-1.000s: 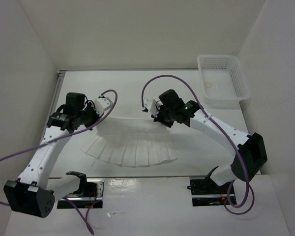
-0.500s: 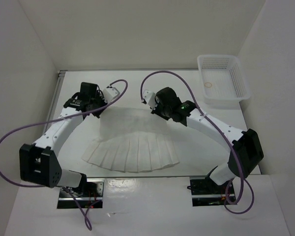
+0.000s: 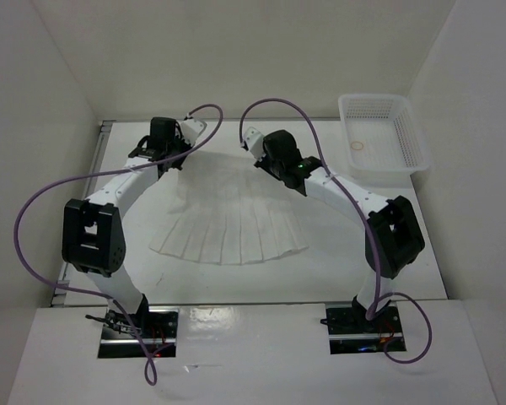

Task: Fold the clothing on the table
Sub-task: Fold the skirt

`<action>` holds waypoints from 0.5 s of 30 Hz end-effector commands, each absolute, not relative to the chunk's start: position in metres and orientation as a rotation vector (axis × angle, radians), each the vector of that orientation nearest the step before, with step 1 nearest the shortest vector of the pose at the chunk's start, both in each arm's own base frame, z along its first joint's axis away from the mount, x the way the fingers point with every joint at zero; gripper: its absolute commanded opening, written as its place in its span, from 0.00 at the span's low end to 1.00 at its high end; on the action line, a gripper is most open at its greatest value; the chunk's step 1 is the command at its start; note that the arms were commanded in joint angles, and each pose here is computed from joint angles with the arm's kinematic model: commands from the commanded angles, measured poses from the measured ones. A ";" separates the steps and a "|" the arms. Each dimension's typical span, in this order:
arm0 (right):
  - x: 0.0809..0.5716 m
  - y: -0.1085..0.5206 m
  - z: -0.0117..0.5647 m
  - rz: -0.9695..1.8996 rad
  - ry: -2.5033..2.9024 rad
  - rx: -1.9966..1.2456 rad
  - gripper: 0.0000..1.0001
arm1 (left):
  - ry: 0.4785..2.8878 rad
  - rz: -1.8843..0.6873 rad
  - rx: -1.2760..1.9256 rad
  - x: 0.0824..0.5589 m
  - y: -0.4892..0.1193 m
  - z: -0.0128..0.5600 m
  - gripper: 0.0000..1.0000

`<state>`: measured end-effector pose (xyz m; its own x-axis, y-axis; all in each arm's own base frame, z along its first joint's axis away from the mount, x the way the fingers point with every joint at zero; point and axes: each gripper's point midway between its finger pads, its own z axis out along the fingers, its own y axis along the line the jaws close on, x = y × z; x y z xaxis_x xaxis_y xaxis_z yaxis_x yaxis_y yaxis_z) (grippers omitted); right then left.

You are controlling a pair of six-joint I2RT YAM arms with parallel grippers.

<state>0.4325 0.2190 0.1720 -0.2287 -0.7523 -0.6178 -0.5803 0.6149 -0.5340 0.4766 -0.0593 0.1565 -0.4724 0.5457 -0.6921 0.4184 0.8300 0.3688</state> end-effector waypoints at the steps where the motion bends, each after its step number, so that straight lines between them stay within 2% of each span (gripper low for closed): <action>1: 0.455 0.187 0.200 -0.397 1.917 -0.959 0.00 | 2.068 0.356 0.518 0.503 -0.013 0.194 0.11; 7: 0.429 0.200 0.198 -0.312 1.929 -1.075 0.00 | 2.069 0.324 0.632 0.483 -0.006 0.191 0.11; 15: 0.373 0.215 0.196 -0.149 1.943 -1.263 0.00 | 2.042 0.319 0.784 0.410 0.010 0.193 0.11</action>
